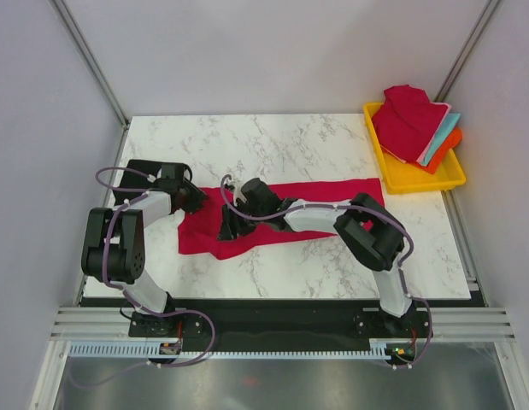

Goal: Fold and stack the t-shirts
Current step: Fold the tshirt

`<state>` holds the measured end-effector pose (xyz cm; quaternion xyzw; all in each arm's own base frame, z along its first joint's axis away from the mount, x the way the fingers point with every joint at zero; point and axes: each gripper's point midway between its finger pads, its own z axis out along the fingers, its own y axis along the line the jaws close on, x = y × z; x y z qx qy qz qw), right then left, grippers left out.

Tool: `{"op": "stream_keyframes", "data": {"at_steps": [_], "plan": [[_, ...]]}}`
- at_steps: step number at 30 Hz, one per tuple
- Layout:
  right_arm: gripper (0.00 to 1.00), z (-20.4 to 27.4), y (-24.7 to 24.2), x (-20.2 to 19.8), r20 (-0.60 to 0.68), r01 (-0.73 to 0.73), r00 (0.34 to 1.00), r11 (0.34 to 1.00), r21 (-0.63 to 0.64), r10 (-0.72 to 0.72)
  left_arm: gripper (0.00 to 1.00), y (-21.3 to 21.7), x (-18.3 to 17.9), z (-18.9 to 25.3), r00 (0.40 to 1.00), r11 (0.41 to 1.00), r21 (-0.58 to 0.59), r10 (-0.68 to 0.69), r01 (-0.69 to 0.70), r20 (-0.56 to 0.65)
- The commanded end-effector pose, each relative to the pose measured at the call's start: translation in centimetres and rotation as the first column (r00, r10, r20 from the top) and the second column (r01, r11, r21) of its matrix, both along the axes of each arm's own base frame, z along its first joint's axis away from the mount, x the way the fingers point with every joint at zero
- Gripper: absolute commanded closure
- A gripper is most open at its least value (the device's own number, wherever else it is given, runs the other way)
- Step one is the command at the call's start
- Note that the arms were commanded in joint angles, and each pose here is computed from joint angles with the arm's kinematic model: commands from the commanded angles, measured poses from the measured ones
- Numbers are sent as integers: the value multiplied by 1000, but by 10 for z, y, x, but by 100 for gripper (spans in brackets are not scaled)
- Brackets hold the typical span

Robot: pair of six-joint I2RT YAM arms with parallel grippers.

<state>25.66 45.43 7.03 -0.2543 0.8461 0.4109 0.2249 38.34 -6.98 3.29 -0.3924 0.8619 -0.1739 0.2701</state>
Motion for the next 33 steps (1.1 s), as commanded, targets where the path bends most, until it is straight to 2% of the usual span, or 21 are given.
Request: {"op": "stream_keyframes", "data": {"at_steps": [1, 11, 19, 30, 33], "plan": [[40, 11, 37, -5, -87, -52, 994, 985, 167, 68, 59, 4, 5, 13, 999, 1000, 28, -7, 6, 40], [39, 12, 68, -23, -127, -115, 980, 959, 259, 152, 59, 3, 5, 12, 999, 1000, 18, -9, 9, 38], [39, 5, 89, -49, -136, -188, 965, 950, 249, 226, 59, 3, 5, 10, 999, 1000, 21, -13, 13, 35], [39, 20, 91, -79, -166, -291, 918, 895, 338, 361, 59, 9, 4, 11, 1000, 1000, -5, -5, 5, 28], [39, 28, 89, -82, -142, -299, 921, 891, 340, 363, 59, 9, 5, 11, 1000, 1000, -11, -3, 3, 28]]}}
